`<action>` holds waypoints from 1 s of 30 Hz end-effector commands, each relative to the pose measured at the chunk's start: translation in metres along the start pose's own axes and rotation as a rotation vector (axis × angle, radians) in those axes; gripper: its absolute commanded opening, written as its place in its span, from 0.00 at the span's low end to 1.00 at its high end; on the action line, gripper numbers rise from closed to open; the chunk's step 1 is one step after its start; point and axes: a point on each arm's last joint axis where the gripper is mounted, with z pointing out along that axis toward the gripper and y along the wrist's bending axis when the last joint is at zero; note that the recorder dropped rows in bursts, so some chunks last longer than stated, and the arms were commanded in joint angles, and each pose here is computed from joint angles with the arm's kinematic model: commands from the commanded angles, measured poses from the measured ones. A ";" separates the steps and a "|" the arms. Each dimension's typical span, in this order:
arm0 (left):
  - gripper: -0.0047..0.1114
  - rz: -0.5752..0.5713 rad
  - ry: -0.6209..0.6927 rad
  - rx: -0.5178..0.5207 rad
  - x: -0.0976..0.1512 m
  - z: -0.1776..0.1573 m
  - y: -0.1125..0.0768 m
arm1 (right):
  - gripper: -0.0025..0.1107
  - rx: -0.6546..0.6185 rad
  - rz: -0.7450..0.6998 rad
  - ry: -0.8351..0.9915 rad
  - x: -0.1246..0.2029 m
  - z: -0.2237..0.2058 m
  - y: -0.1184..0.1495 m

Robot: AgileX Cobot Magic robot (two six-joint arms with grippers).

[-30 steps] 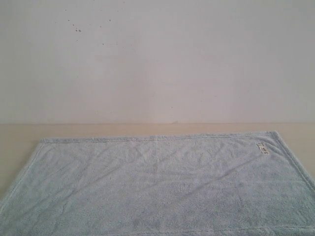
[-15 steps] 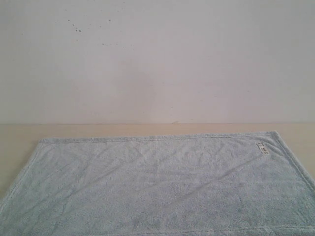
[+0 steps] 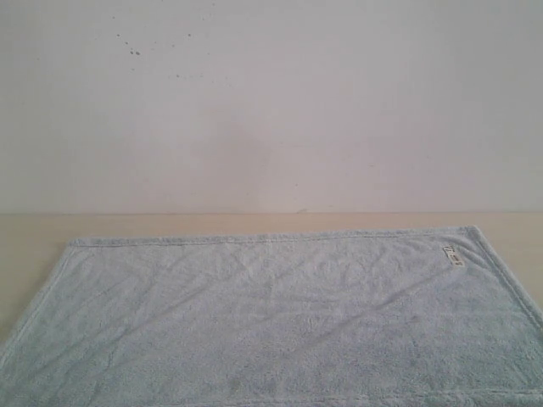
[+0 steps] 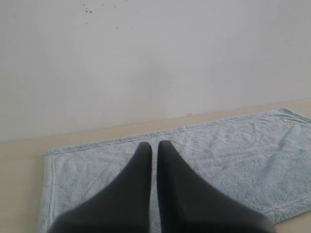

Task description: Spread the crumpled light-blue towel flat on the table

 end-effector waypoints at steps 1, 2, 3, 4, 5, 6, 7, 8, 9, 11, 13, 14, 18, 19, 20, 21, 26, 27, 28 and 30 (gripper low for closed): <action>0.08 0.017 0.006 -0.003 0.002 0.000 0.000 | 0.02 -0.001 -0.009 -0.007 -0.001 0.000 0.000; 0.08 0.017 0.006 -0.003 0.002 0.000 0.000 | 0.02 -0.001 -0.009 -0.007 -0.001 0.000 0.000; 0.08 0.017 0.006 -0.003 0.002 0.000 0.000 | 0.02 -0.001 -0.009 -0.007 -0.001 0.000 0.000; 0.08 0.017 0.006 -0.003 0.002 0.000 0.000 | 0.02 -0.001 -0.009 -0.007 -0.001 0.000 0.000; 0.08 0.017 0.006 -0.003 0.002 0.000 0.000 | 0.02 -0.001 -0.009 -0.007 -0.001 0.000 0.000; 0.08 0.017 0.006 -0.003 0.002 0.000 0.000 | 0.02 -0.001 -0.009 -0.007 -0.001 0.000 0.000; 0.08 0.023 0.004 -0.003 0.001 0.000 0.000 | 0.02 -0.001 -0.009 -0.007 -0.001 0.000 0.000; 0.08 0.023 0.004 -0.003 0.001 0.000 0.000 | 0.02 -0.001 -0.009 -0.007 -0.001 0.000 0.000; 0.08 0.023 0.004 -0.003 0.001 0.000 0.000 | 0.02 -0.001 -0.009 -0.007 -0.001 0.000 0.000; 0.08 0.023 0.004 -0.003 0.001 0.000 0.000 | 0.02 -0.001 -0.009 -0.007 -0.001 0.000 0.000; 0.08 0.023 0.004 -0.003 0.001 0.000 0.000 | 0.02 -0.001 -0.009 -0.007 -0.001 0.000 0.000; 0.08 0.023 0.004 -0.003 0.001 0.000 0.000 | 0.02 -0.001 -0.009 -0.007 -0.001 0.000 0.000; 0.08 0.023 0.004 -0.003 0.001 0.000 0.000 | 0.02 -0.001 -0.009 -0.007 -0.001 0.000 0.000; 0.08 0.023 0.004 -0.003 0.001 0.000 0.000 | 0.02 -0.001 -0.009 -0.007 -0.001 0.000 0.000; 0.08 0.023 0.004 -0.003 0.001 0.000 0.000 | 0.02 -0.001 -0.009 -0.007 -0.001 0.000 0.000; 0.08 0.023 0.004 -0.003 0.001 0.000 0.000 | 0.02 -0.001 -0.009 -0.007 -0.001 0.000 0.000; 0.08 0.024 0.004 -0.057 0.001 0.000 0.003 | 0.02 -0.001 -0.009 -0.007 -0.001 0.000 0.000; 0.08 0.024 0.004 -0.072 0.001 0.000 0.004 | 0.02 -0.001 -0.009 -0.007 -0.001 0.000 0.000; 0.08 0.024 0.004 -0.090 0.001 0.000 0.005 | 0.02 -0.001 -0.009 -0.007 -0.001 0.000 0.000; 0.08 0.024 0.005 -0.118 0.001 -0.001 0.007 | 0.02 -0.001 -0.009 -0.007 -0.001 0.000 0.000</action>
